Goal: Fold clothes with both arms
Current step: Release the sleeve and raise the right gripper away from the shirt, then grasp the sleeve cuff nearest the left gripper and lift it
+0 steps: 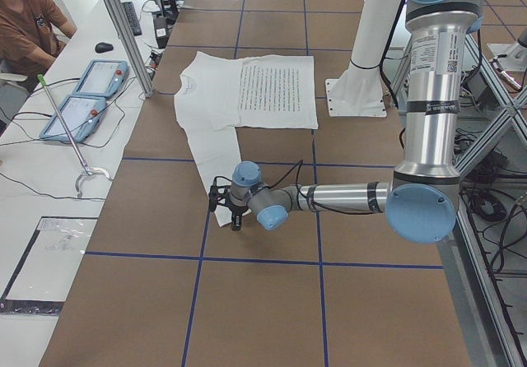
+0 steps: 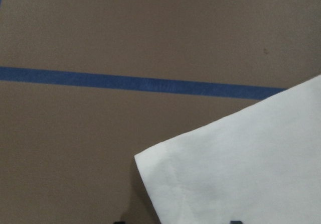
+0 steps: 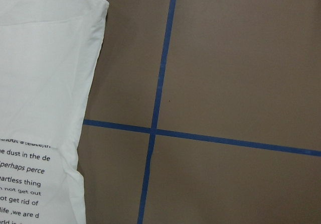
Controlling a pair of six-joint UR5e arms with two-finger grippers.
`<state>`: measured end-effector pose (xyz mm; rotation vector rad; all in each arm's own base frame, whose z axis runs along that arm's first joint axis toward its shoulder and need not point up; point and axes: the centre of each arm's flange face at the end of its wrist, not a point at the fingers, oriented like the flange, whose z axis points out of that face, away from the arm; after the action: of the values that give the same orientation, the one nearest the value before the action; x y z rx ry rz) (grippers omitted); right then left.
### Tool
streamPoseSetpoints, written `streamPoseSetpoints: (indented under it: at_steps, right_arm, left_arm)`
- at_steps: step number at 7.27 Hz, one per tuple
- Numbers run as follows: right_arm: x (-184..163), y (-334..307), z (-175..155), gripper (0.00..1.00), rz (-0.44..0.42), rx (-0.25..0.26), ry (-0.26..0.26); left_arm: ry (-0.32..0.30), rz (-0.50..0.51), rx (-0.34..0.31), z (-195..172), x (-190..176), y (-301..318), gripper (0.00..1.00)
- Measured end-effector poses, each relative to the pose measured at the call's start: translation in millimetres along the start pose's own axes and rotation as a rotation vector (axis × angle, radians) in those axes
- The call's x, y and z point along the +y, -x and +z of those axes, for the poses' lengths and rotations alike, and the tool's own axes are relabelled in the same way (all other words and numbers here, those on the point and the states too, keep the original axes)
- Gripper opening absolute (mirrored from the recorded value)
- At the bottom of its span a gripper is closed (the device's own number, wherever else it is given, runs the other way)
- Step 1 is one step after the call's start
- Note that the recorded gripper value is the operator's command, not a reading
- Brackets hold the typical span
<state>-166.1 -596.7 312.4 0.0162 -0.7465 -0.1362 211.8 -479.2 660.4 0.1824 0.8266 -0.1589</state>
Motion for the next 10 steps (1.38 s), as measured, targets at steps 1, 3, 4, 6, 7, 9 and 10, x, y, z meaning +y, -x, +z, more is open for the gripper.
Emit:
streamPoseSetpoints:
  at_steps: [1, 3, 4, 6, 7, 9, 10]
  right_arm:
    - [0.4, -0.6, 0.1, 1.00, 0.002, 0.000, 0.000]
    - [0.8, -1.9, 0.1, 1.00, 0.003, 0.002, 0.000]
    - [1.2, -2.9, 0.9, 1.00, 0.004, 0.002, 0.002]
    - [2.3, -6.2, 3.9, 1.00, 0.008, 0.004, 0.006]
    - [3.7, -10.8, 5.6, 1.00, 0.012, 0.005, 0.009]
    - [12.7, -27.4, 10.8, 1.00, 0.010, 0.009, 0.014]
    - [20.5, -39.3, 17.8, 1.00, -0.006, 0.017, 0.023]
  left_arm:
    - [-0.001, 0.000, 0.002, -1.1, -0.2, -1.1, 0.15]
    - [-0.010, 0.005, 0.014, -6.6, -2.4, -9.1, 0.00]
    - [-0.014, 0.007, 0.019, -9.4, -3.2, -12.2, 0.00]
    - [-0.022, 0.013, 0.042, -21.0, -4.3, -25.5, 0.00]
    - [-0.022, 0.009, 0.060, -34.4, -4.3, -39.6, 0.00]
    - [-0.014, -0.029, 0.111, -73.3, -9.6, -92.3, 0.00]
    - [-0.004, -0.039, 0.133, -90.5, -19.9, -127.6, 0.00]
